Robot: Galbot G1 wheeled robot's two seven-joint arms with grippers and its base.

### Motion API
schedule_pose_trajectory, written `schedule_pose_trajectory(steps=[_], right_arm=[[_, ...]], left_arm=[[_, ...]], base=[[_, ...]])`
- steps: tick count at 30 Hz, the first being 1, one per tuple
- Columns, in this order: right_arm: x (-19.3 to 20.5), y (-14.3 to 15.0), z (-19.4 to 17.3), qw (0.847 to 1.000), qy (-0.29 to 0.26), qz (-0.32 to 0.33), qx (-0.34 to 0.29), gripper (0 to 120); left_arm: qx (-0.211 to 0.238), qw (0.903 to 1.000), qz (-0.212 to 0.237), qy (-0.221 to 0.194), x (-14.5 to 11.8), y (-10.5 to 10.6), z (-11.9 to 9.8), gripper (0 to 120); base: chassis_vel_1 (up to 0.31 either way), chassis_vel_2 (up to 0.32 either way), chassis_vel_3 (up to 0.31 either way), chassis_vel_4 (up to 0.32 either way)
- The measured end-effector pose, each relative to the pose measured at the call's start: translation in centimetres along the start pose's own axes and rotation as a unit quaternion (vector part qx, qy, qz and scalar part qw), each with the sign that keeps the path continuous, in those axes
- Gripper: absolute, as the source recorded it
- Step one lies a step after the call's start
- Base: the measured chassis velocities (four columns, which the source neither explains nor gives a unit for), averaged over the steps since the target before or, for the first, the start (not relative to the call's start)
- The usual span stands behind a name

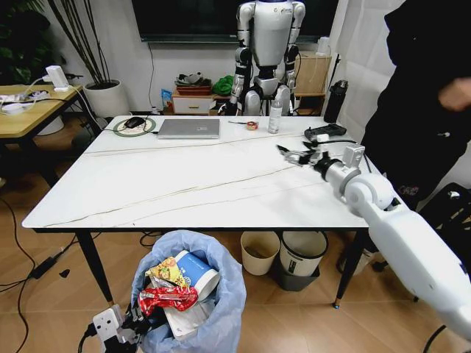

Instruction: Pick up the trash bin and place the trash from the table into it.

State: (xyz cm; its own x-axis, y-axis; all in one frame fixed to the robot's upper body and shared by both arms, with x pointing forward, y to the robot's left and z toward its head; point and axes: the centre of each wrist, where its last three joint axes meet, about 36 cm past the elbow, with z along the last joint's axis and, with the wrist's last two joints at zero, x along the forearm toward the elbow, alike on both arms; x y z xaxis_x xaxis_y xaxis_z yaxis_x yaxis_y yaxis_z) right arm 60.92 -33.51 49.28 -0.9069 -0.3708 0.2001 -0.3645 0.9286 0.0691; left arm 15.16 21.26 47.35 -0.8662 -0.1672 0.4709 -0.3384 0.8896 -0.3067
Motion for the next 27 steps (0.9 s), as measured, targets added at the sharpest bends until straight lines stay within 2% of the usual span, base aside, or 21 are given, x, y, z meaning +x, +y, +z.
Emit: schedule_pose_trajectory(steps=[7,27], right_arm=[[-3.1,-3.2,3.5,0.998,0.045,0.034,-0.002,100],[-6.1,-2.1,5.0,0.998,0.061,0.031,0.011,100]], left_arm=[[0.002,1.0,-0.003,-0.005,0.1,0.0,-0.2,0],[0.006,0.9999,-0.004,-0.008,0.0,0.0,-0.4,0]], base=[[0.0,0.0,0.0,0.0],[0.0,0.0,0.0,0.0]])
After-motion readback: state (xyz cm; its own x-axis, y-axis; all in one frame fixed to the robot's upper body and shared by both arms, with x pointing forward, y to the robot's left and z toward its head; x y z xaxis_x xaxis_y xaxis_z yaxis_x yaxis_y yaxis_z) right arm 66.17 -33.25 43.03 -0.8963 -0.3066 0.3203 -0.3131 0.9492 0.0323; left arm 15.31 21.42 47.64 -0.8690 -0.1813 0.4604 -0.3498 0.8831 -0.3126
